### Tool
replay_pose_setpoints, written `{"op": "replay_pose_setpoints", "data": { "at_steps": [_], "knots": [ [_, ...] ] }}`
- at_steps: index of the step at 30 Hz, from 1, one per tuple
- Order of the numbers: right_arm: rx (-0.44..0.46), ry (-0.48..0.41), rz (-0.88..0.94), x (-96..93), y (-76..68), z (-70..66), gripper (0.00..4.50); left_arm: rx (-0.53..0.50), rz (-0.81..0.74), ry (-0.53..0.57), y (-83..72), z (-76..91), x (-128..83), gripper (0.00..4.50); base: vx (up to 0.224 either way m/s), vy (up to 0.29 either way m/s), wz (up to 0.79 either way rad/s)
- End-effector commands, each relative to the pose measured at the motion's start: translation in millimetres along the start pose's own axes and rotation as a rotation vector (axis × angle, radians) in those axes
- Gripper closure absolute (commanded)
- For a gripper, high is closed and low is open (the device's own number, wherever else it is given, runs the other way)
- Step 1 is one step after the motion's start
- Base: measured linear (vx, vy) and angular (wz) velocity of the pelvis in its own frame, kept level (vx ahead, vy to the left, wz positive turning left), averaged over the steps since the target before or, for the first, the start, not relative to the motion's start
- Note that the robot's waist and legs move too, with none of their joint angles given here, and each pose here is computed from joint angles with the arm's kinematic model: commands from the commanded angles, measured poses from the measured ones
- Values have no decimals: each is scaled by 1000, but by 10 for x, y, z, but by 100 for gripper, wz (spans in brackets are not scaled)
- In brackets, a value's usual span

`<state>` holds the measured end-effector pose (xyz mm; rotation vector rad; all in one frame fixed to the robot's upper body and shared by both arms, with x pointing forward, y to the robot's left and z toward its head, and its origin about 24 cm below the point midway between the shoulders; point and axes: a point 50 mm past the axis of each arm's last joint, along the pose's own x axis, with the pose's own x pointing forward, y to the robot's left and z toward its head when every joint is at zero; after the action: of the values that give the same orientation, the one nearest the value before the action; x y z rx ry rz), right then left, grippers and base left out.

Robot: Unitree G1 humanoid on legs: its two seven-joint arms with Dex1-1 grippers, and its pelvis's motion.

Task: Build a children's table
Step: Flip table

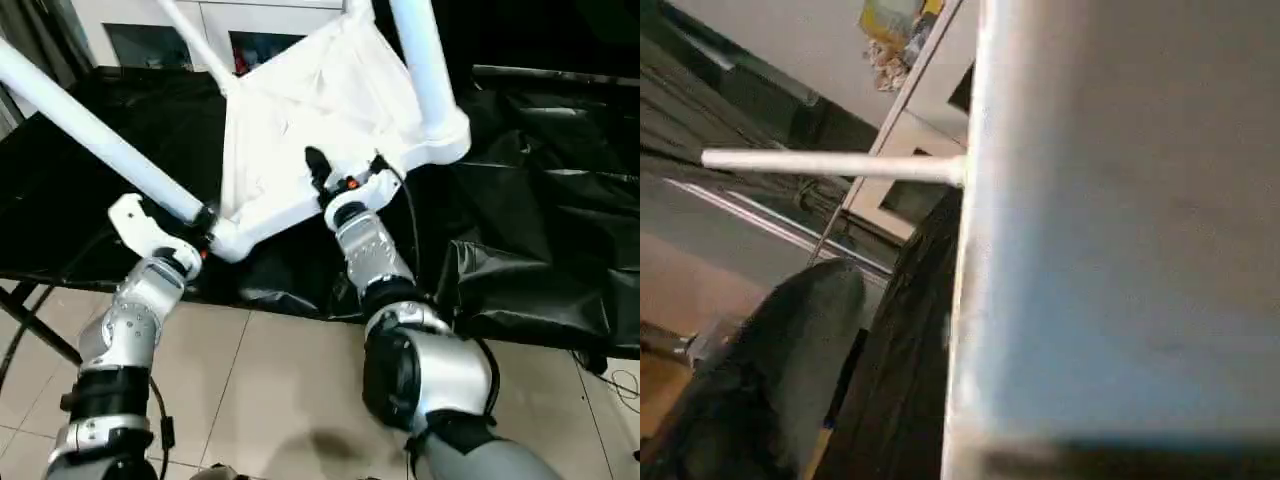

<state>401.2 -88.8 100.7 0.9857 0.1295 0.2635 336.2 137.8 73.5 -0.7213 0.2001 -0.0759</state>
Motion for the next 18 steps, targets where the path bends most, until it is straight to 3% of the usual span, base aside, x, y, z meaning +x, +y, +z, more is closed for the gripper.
{"op": "replay_pose_setpoints", "data": {
  "at_steps": [1, 2, 4, 9, 18],
  "knots": [
    [9, 3, -9, 22, 37, 5, 49, -89, -61, 54, -55, -139, -15, 223, 0, 0, 0],
    [10, 3, -11, 22, 34, 3, 74, -89, -62, 54, -56, -137, -17, 223, 0, 0, 0],
    [32, -4, -20, 20, 20, 4, 74, -91, -61, 55, -58, -129, -18, 223, 0, 0, 0],
    [41, -8, -33, 16, 2, 5, 122, -93, -61, 58, -62, -126, -19, 223, 0, 0, 0],
    [-26, 11, -71, 7, -44, 17, 207, -82, -59, 71, -60, -115, -14, 223, 0, 0, 0]
  ]
}}
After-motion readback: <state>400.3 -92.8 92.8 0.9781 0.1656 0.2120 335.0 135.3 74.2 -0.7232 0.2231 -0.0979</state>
